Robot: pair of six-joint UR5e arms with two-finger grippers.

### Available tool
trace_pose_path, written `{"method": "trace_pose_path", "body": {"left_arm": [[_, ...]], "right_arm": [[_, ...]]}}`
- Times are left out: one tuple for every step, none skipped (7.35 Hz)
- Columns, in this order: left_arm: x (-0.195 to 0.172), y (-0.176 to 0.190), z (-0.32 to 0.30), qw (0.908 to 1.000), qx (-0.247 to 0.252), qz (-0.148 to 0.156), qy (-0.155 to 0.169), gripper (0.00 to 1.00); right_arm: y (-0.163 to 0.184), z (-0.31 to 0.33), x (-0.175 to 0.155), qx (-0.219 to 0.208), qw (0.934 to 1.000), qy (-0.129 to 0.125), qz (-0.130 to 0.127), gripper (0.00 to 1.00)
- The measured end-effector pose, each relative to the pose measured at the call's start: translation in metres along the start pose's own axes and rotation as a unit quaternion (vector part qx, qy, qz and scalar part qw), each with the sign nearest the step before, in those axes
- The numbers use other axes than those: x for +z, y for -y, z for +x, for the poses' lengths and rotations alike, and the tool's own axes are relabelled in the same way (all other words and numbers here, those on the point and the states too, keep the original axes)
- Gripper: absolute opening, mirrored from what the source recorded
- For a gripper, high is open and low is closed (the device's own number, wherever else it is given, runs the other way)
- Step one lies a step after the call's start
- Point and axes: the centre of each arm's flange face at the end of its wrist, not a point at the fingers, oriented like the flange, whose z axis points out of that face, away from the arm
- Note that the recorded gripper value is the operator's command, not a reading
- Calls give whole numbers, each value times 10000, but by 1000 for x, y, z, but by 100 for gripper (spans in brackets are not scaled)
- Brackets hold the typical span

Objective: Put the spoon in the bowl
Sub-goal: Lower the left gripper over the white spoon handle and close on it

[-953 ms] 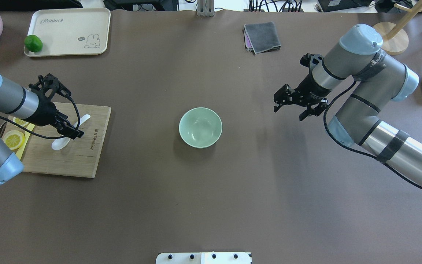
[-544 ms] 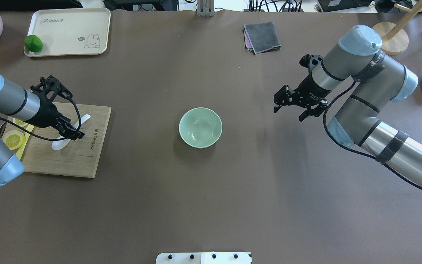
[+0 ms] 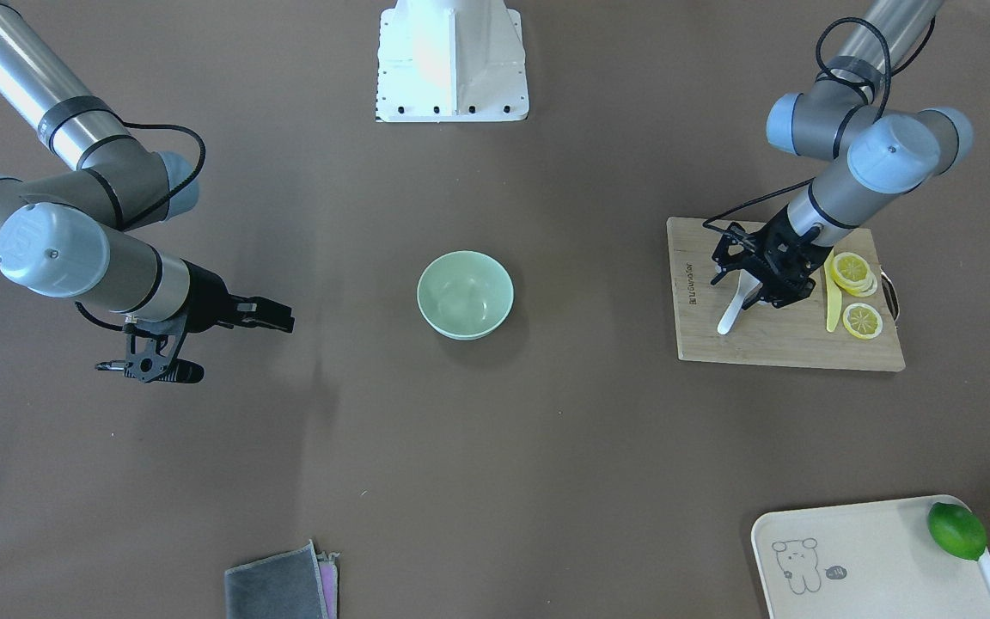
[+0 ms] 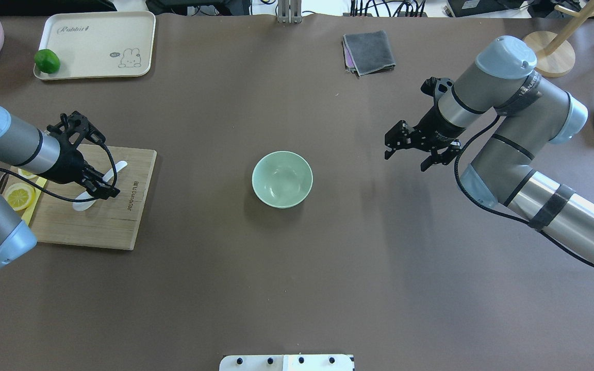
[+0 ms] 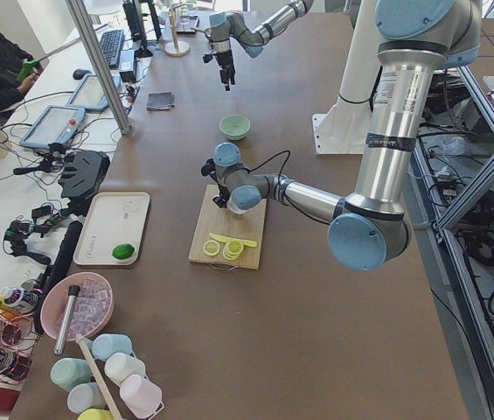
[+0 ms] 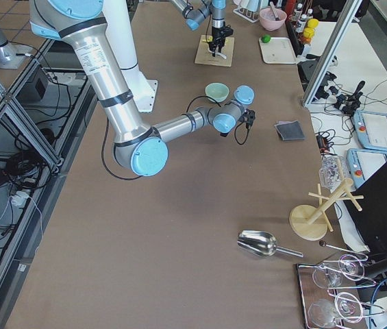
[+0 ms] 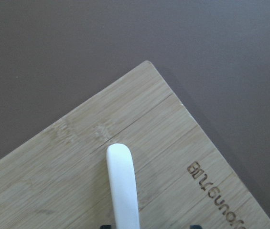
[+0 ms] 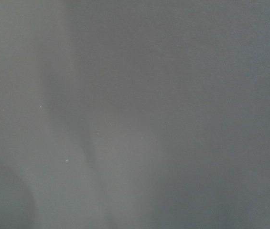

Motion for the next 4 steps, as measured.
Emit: {"method": "trace_pose_path", "body": {"left_arm": [[0, -1, 0, 10000, 1, -6, -6, 30], [0, -1, 0, 10000, 2, -5, -8, 17], [-1, -1, 0, 10000, -1, -6, -6, 8], [-1, -3, -1, 10000, -12, -21, -2, 0]], "right_arm": [[0, 0, 0, 3, 10000, 0, 2, 100], [0, 0, -1, 2, 10000, 3, 5, 100], [0, -1, -1, 2, 10000, 7, 5, 100], [0, -1, -2, 2, 10000, 11, 5, 100]]}}
